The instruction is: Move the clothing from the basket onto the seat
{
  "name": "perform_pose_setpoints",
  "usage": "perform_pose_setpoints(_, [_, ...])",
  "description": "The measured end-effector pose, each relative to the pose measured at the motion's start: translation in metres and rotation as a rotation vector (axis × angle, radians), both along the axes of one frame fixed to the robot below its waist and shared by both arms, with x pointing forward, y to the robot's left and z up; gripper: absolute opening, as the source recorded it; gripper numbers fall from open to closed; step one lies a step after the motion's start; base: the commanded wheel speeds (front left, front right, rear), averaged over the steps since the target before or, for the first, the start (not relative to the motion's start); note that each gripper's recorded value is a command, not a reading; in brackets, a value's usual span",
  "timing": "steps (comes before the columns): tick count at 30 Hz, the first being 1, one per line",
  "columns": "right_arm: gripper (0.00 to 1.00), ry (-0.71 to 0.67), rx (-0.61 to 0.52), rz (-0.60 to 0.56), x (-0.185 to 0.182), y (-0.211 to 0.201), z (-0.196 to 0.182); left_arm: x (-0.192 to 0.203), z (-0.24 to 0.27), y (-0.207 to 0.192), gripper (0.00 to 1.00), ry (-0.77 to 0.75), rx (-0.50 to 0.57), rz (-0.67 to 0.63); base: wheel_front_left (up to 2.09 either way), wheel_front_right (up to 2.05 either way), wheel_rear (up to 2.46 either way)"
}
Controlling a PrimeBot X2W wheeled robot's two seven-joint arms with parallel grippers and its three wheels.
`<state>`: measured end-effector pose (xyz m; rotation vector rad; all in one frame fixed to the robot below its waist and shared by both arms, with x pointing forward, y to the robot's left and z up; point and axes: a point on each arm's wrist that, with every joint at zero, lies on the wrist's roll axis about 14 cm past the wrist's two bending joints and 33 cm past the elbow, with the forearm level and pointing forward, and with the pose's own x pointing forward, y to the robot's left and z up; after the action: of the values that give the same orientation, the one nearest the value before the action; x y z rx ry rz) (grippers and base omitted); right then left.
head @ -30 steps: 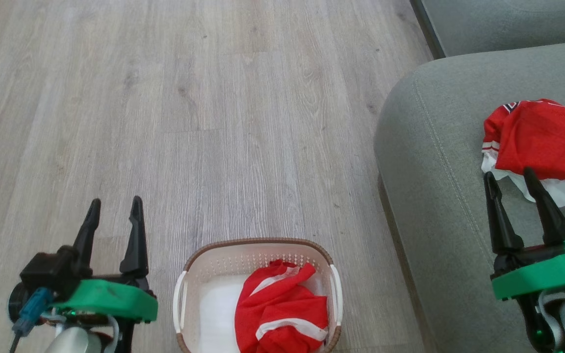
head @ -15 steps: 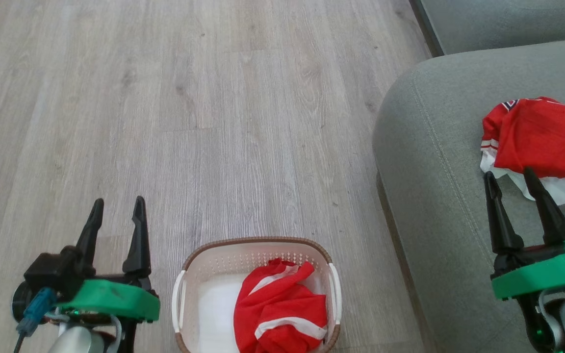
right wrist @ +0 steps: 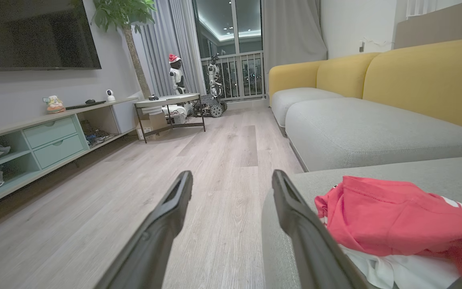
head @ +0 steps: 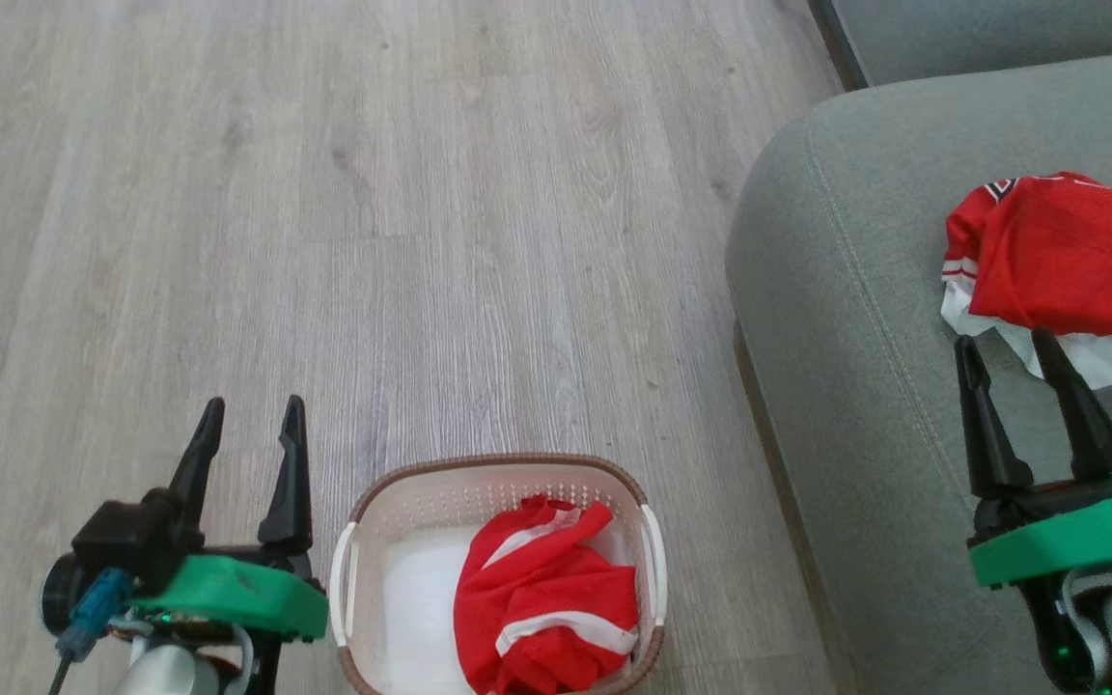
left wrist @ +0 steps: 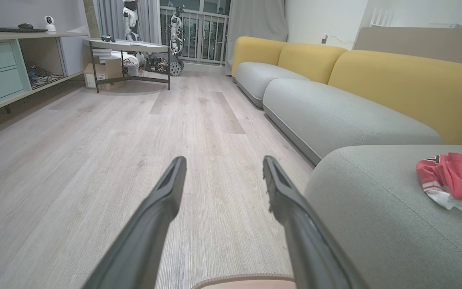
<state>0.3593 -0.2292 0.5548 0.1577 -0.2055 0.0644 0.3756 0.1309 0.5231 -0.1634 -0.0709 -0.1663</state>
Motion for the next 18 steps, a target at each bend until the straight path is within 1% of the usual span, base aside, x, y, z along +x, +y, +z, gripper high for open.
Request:
perform_pose_setpoints(8, [1.0,0.02,0.005,-0.017,0.007,-0.006,-0.006,0.009,-0.018,-0.01,1.0,0.049,-0.002,-0.019,0.0,0.0,0.0])
perform_pose_setpoints(13, [1.0,0.009,-0.002,-0.018,0.019,-0.008,-0.002,0.022,-0.026,-0.02,1.0,0.069,-0.008,-0.042,0.0,0.0,0.0])
perform_pose_setpoints(18, [1.0,0.017,-0.015,-0.023,0.03,-0.014,-0.005,0.032,-0.05,-0.036,1.0,0.132,-0.004,-0.081,0.0,0.0,0.0])
